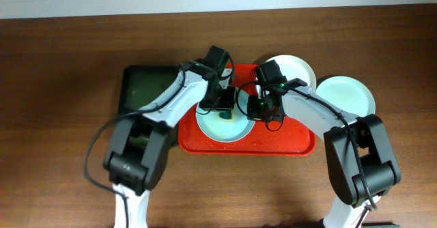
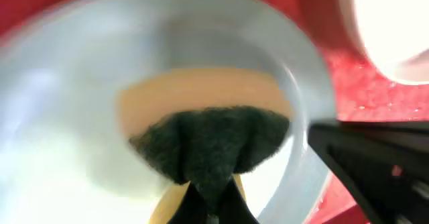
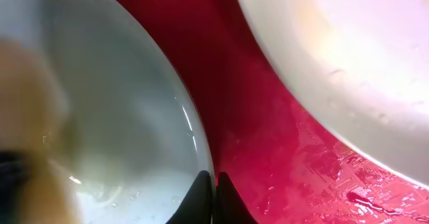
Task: Clean dirty plates on tray and stack at the side
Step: 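Return the sponge to the black tray and release it with the left gripper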
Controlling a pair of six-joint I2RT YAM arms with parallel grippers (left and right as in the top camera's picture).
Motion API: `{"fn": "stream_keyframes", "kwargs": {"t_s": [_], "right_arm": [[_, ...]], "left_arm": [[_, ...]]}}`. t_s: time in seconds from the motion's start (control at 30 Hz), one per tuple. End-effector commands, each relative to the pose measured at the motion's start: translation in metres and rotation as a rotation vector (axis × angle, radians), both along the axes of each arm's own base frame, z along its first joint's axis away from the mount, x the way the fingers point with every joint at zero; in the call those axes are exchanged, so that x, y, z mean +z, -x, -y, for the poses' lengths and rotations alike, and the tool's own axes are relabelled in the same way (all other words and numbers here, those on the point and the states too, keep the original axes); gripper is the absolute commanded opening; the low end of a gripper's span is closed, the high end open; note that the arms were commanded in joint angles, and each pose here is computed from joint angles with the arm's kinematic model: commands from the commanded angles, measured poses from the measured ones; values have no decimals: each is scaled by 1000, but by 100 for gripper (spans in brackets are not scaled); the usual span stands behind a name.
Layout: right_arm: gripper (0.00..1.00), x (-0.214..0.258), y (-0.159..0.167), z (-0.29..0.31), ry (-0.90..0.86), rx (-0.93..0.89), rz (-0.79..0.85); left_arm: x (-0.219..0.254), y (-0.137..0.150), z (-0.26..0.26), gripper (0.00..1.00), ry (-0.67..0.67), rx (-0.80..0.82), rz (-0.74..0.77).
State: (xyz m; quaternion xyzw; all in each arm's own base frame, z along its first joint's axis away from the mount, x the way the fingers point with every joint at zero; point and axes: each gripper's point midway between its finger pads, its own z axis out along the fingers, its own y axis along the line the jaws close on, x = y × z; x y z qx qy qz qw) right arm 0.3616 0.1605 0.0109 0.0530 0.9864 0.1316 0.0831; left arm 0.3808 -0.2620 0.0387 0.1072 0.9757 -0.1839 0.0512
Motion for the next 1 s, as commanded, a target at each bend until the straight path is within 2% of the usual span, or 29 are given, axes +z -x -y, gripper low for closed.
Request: {"fn": "stream_keyframes", "kwargs": {"t_s": [0.0,0.13,0.2,0.43,0.57,0.73,0.97], "right_arm": [[4,-3,1,-3,0,7,-5],[4,-3,1,-3,0,6,-5],[4,-3,1,-3,0,6,-5],[4,-3,1,-3,0,6,-5],[4,-3,1,-3,-1,6,-6],[4,-3,1,-3,0,7,-6],[4,-3,1,-3,0,6,-5]], "left_arm": [[97,-20,-50,0,-108,96,260],[112,-13,-116,0,-369,189,296],[108,-9,-138,0,-426,218,257],[104,-17,-214,0,-464,389,182],[86,-8,-243,0,-492,425,125],[48,3,-250,0,-504,433,91],[0,8,-250,0,-494,392,129]]}}
